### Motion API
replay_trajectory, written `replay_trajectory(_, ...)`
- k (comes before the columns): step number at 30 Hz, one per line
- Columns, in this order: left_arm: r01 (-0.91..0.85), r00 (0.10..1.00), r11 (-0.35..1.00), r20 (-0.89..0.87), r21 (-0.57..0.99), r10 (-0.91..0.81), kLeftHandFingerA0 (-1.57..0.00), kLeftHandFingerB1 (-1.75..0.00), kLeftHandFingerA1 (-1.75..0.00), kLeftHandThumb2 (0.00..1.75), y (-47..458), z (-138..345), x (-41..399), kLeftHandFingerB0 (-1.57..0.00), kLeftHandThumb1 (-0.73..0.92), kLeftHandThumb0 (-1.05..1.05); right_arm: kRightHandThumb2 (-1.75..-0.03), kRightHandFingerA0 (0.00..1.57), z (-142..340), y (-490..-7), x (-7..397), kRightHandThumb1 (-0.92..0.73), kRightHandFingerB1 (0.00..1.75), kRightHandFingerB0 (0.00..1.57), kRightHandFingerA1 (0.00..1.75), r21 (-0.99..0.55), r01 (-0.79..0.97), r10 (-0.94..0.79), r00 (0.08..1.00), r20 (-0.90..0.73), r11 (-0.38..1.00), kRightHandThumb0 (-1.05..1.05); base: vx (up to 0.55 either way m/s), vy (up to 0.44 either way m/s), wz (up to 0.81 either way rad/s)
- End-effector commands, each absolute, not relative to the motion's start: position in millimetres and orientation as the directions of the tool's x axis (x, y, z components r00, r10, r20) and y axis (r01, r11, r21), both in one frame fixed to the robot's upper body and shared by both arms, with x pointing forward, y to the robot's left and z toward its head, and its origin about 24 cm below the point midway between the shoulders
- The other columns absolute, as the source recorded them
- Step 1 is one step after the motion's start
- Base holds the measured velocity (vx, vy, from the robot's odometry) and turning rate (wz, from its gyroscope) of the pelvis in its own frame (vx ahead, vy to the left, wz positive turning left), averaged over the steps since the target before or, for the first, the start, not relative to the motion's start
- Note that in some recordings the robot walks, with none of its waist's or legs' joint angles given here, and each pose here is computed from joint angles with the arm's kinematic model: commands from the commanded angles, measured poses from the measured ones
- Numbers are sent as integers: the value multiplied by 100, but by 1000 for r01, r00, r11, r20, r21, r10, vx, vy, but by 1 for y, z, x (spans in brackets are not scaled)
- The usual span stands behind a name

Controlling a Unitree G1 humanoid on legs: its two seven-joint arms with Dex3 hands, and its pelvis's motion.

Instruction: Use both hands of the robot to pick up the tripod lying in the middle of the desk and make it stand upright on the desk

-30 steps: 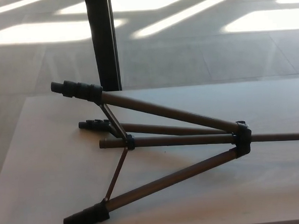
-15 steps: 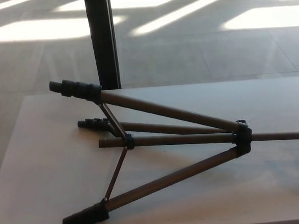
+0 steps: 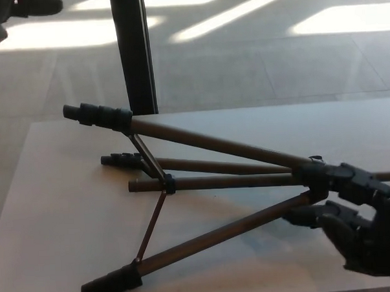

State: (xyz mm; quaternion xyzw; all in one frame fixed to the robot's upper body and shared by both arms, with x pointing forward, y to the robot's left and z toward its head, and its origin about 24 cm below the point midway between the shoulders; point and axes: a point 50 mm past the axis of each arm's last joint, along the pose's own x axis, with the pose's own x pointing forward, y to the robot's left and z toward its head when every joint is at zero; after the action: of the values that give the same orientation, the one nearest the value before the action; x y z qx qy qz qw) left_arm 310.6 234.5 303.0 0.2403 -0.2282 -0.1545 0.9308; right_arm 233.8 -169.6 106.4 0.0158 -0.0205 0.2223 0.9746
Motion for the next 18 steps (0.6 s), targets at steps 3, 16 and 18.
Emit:
replay_trajectory(3,257,825,702,227,664,-517,-54,-44,-59,58,201,326,321,-47,63,-60,-61,46,83,-139,237,-72,45,41,73,69,-459,464,876,-134,886,-70,0,0,0)
replay_trajectory(16,283,787,476,83,832,-612,-49,-53,-69,93,160,316,322,-26,44,-56,-61,46,71,-148,231,-71,45,47,69,123,-376,394,900,-187,918,-69,0,0,0)
replay_trajectory(18,282,785,422,46,862,-618,-44,-43,-59,59,153,315,320,-38,64,-67,-96,46,69,-150,231,-55,56,41,70,106,-355,369,910,-188,929,-72,0,0,0)
